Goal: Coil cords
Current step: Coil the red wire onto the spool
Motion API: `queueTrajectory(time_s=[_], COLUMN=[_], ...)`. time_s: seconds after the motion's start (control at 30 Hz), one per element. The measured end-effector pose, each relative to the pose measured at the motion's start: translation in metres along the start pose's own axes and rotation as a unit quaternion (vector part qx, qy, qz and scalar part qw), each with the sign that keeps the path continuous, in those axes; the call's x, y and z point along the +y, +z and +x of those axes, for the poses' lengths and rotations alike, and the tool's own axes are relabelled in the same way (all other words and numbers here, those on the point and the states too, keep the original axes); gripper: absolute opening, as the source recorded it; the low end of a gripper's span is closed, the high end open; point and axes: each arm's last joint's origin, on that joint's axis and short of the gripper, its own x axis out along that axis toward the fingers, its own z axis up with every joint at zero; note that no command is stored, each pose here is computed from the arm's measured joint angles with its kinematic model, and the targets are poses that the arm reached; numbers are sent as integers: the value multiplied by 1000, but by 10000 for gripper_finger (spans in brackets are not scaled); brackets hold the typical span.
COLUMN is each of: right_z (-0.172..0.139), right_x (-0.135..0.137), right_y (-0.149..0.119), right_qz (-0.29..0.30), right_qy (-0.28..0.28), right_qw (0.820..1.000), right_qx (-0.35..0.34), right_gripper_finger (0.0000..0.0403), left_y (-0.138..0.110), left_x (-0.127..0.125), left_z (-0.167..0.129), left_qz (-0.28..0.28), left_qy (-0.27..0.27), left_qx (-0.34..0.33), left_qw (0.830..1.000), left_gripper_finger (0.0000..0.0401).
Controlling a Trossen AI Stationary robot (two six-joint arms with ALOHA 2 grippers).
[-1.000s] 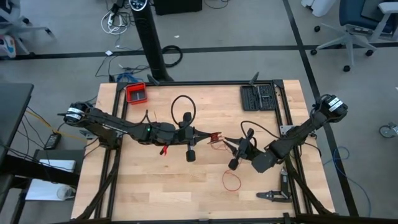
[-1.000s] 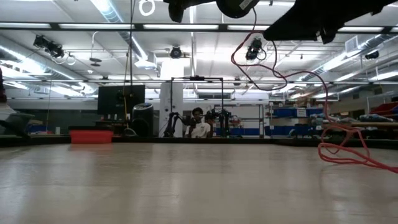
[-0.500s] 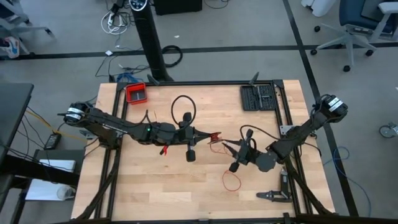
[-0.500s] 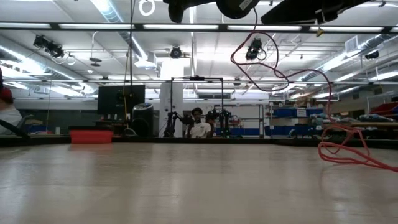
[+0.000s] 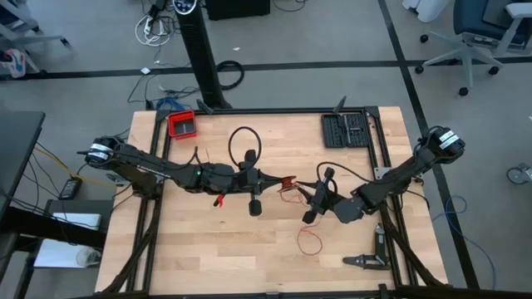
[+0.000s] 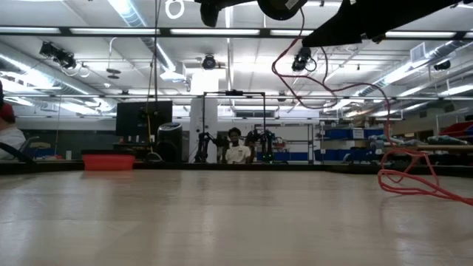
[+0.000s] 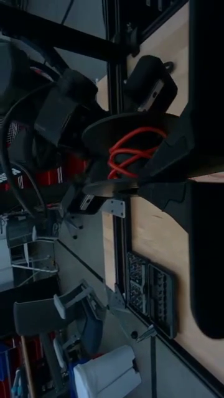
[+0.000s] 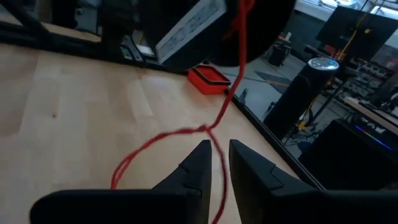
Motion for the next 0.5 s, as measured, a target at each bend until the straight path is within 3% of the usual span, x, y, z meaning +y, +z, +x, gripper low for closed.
queueTrajectory(time_s=[0.3, 0.5], right_z=[1, 1], right_x=[1, 1], right_y=[0, 0], right_qz=[-35, -35], right_qy=[22, 22], right_qw=[999, 999], right_qx=[-2, -1], right_gripper_finger=[58, 29], left_y=[0, 0], left_x=[0, 0], left_z=[0, 0], left_qz=[-1, -1], left_qy=[0, 0], left_qx=[-1, -1], left_qw=[1000, 1000], left_gripper_finger=[5, 5])
